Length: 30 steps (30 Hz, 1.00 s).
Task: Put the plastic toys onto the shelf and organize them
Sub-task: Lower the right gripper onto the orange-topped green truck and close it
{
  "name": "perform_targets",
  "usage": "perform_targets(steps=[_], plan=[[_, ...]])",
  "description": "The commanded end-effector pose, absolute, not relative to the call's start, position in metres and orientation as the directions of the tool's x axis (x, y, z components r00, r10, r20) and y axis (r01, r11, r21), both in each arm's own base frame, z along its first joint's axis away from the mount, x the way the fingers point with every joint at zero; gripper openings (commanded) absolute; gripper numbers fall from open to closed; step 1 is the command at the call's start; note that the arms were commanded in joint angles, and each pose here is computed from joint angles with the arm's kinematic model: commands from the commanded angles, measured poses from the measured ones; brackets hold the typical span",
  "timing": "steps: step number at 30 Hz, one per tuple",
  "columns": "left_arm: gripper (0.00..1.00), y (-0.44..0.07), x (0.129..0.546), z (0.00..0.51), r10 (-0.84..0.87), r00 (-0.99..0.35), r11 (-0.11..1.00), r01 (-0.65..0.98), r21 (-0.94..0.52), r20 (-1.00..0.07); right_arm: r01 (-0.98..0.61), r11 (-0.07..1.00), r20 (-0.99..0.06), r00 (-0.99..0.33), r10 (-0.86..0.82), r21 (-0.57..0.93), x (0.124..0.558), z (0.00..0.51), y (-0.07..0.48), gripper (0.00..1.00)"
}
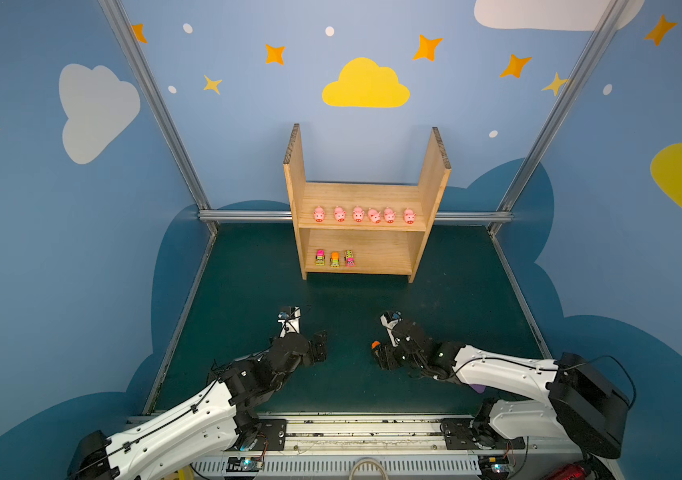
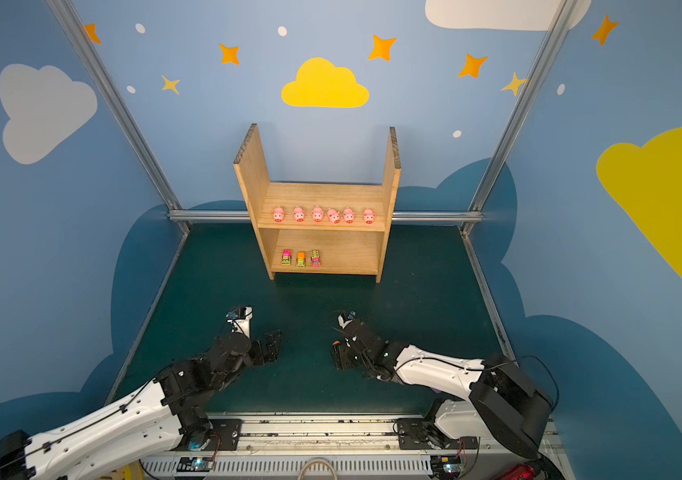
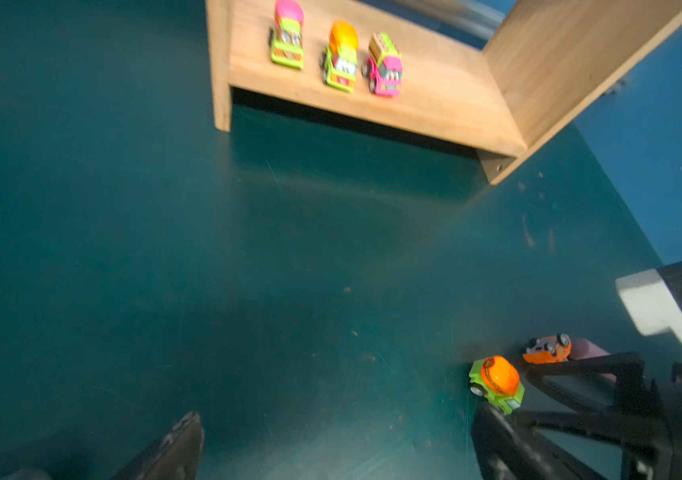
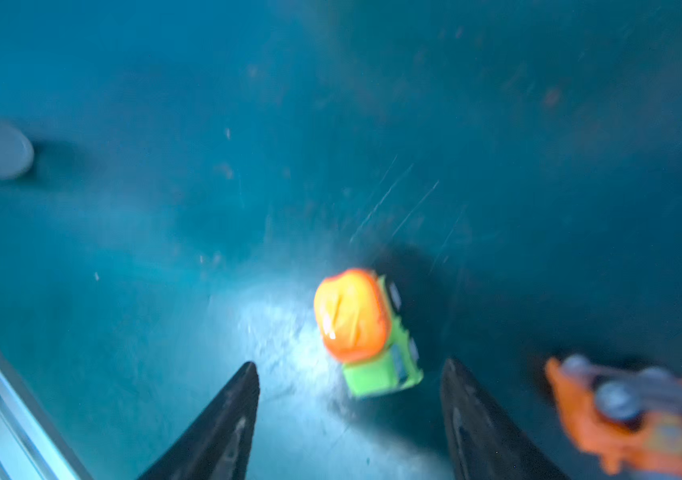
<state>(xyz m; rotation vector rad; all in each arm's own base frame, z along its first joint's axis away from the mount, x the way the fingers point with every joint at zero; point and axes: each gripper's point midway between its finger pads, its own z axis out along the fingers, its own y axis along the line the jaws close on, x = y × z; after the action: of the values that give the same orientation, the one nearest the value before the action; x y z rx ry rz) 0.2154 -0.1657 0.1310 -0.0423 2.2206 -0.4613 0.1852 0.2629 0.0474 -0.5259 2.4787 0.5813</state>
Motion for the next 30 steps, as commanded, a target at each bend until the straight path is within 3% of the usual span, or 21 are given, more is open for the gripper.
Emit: perform_targets(steps=[1, 8, 22, 30], plan=[[1.00, -0.182, 0.216, 0.134, -0.197, -0.643, 0.916, 0.149, -0.373, -0.740, -0.452, 0.839, -0.625, -0.759, -0.182, 0.304, 0.193, 0.056, 0.266, 0.68], [1.00, -0.189, 0.212, 0.135, -0.136, -0.646, 0.930, 0.178, -0.322, -0.751, -0.445, 0.854, -0.625, -0.756, -0.195, 0.271, 0.198, 0.038, 0.267, 0.68], [1.00, -0.164, 0.205, 0.138, -0.163, -0.611, 0.935, 0.154, -0.319, -0.774, -0.485, 0.833, -0.611, -0.753, -0.244, 0.265, 0.184, 0.041, 0.294, 0.68], [1.00, -0.156, 0.202, 0.141, -0.174, -0.599, 0.935, 0.148, -0.322, -0.781, -0.453, 0.871, -0.616, -0.746, -0.254, 0.189, 0.191, 0.028, 0.289, 0.68]])
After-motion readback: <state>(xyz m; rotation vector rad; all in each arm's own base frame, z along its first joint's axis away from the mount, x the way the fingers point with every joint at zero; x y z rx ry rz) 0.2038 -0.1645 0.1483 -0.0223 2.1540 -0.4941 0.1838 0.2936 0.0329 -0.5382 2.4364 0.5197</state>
